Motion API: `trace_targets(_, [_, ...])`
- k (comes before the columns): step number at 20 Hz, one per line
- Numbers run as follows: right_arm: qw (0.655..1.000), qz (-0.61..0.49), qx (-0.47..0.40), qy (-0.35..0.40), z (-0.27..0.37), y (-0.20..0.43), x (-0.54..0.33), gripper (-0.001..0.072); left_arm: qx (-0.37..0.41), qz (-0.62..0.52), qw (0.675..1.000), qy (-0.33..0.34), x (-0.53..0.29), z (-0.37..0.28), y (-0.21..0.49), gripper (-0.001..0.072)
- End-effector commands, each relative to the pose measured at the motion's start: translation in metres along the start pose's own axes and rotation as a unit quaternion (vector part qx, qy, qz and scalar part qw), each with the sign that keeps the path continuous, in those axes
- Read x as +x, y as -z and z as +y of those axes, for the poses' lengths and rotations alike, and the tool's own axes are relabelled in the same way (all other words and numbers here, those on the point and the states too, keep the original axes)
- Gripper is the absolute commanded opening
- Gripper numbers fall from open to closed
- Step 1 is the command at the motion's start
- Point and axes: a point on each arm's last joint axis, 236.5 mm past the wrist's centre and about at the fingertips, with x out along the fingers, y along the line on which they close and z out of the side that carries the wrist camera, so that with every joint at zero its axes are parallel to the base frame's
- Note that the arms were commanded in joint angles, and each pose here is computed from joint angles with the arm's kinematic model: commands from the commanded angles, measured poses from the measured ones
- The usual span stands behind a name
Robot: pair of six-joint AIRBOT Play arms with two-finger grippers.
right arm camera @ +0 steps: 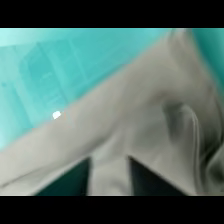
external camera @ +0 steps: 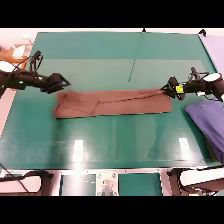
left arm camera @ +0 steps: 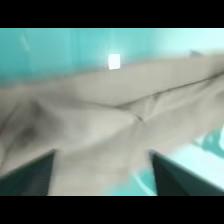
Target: Fold the shirts.
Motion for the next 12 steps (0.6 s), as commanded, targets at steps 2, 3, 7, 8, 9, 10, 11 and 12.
trace_targets(2, [0.999, 0.036, -0.034, -0.015, -0.001, -0.036, -0.014, 0.052, 0.013, -0.044, 0.999, 0.004, -0.005, 0.01, -0.049, 0.0701])
trace_targets(3, [0.997, 0.042, -0.065, -0.021, -0.001, -0.041, -0.035, 0.0524, 0.019, -0.036, 0.999, 0.012, -0.018, 0.005, -0.051, 0.0701])
trace_targets(7, [0.991, 0.1, -0.088, 0.02, -0.053, -0.028, -0.065, 0.0607, 0.024, 0.007, 0.999, 0.04, -0.045, -0.014, -0.041, 0.0351])
trace_targets(8, [0.989, 0.116, -0.089, 0.018, -0.061, -0.02, -0.057, 0.0607, 0.024, 0.018, 0.999, 0.046, -0.043, -0.018, -0.036, 0.0097])
trace_targets(9, [0.987, 0.131, -0.094, 0.014, -0.067, -0.012, -0.048, 0.0607, 0.027, 0.025, 0.998, 0.048, -0.04, -0.022, -0.033, 0.0032])
trace_targets(10, [0.984, 0.149, -0.097, 0.009, -0.071, -0.002, -0.038, 0.0607, 0.031, 0.029, 0.998, 0.05, -0.036, -0.027, -0.031, 0.0025])
trace_targets(11, [0.981, 0.167, -0.101, 0.005, -0.074, 0.007, -0.026, 0.0607, 0.034, 0.033, 0.997, 0.053, -0.033, -0.032, -0.029, 0.0025])
trace_targets(12, [0.978, 0.184, -0.101, 0.004, -0.077, 0.015, -0.015, 0.0607, 0.035, 0.039, 0.997, 0.056, -0.029, -0.038, -0.026, 0.0025])
